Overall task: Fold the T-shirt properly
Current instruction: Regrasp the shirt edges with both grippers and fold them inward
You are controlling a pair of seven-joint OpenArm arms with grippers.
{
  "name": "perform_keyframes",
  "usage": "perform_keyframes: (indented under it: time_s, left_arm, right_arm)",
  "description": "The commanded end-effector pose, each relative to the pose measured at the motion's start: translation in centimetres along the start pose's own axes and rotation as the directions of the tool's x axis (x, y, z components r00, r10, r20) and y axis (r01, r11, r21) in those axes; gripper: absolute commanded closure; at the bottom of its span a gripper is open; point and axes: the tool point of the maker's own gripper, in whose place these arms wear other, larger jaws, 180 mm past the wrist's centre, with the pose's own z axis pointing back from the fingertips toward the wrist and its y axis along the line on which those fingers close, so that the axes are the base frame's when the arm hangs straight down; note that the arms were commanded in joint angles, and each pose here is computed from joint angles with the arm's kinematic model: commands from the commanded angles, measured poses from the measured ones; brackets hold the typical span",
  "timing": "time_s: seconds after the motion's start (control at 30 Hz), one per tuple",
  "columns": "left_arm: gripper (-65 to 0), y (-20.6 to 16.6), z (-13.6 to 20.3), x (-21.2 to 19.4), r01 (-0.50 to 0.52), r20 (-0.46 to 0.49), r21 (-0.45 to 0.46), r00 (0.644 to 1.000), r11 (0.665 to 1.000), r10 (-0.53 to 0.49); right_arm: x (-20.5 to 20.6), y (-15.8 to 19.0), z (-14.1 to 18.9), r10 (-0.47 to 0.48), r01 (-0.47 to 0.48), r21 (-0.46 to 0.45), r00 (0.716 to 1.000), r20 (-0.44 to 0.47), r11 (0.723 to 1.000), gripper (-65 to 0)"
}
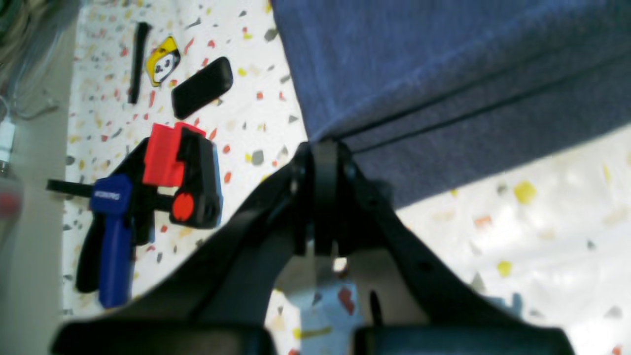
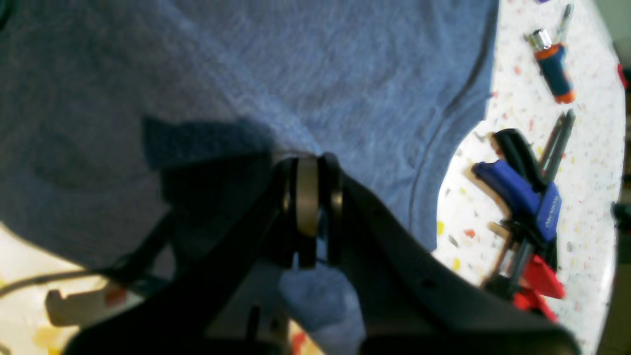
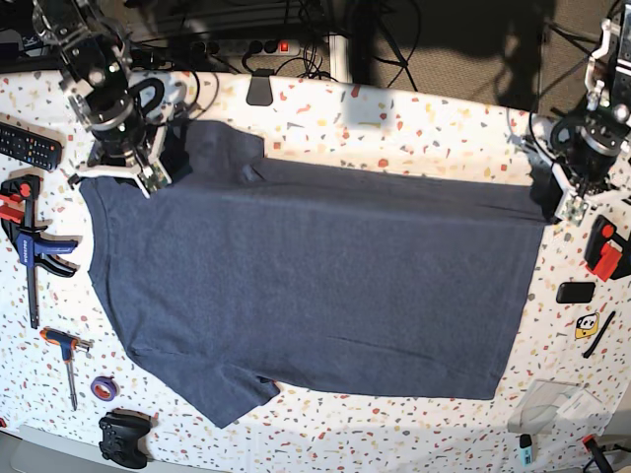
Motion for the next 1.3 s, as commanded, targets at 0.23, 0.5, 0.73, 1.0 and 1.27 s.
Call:
perform_keyframes:
  time_s: [0.23,0.5,0.73,1.0,1.27]
  left_arm:
    - [0.0,0.4,-2.9,0.9,-0.063,0.027,-0.014,0.998,0.998,0.064]
    - [0.0,1.3,-4.6,0.9,-0.092,0.017,0.007,0.996,0.996,0.092]
    - [0.0,1.6,-4.8,1.5,-0.092,0.029,0.011,0.995,0.996,0.091]
    - [-23.1,1.7,-4.8,1.5,-0.091,0.024,0.013,0.996,0.996,0.091]
    - [-26.0,2.1,-4.9,1.9,-0.124,-0.004,0.017,0.992,0.992,0.124]
  right_arm:
    - [1.6,-1.6,-2.8,-0.042,0.043,-0.011,0.999,0.031,0.999,0.0]
    - [3.3,-3.0,-3.7,-0.052,0.054,-0.038,0.996,0.066,0.998,0.0]
    - [4.0,-3.4,-3.7,-0.050,0.054,-0.045,0.995,0.087,0.998,0.0]
    - [3.9,-3.9,-3.7,-0.018,0.025,-0.075,0.996,0.082,0.997,-22.2]
    - [3.0,-6.1,-3.3,-0.095,0.103,-0.201,0.994,0.050,0.974,-23.0]
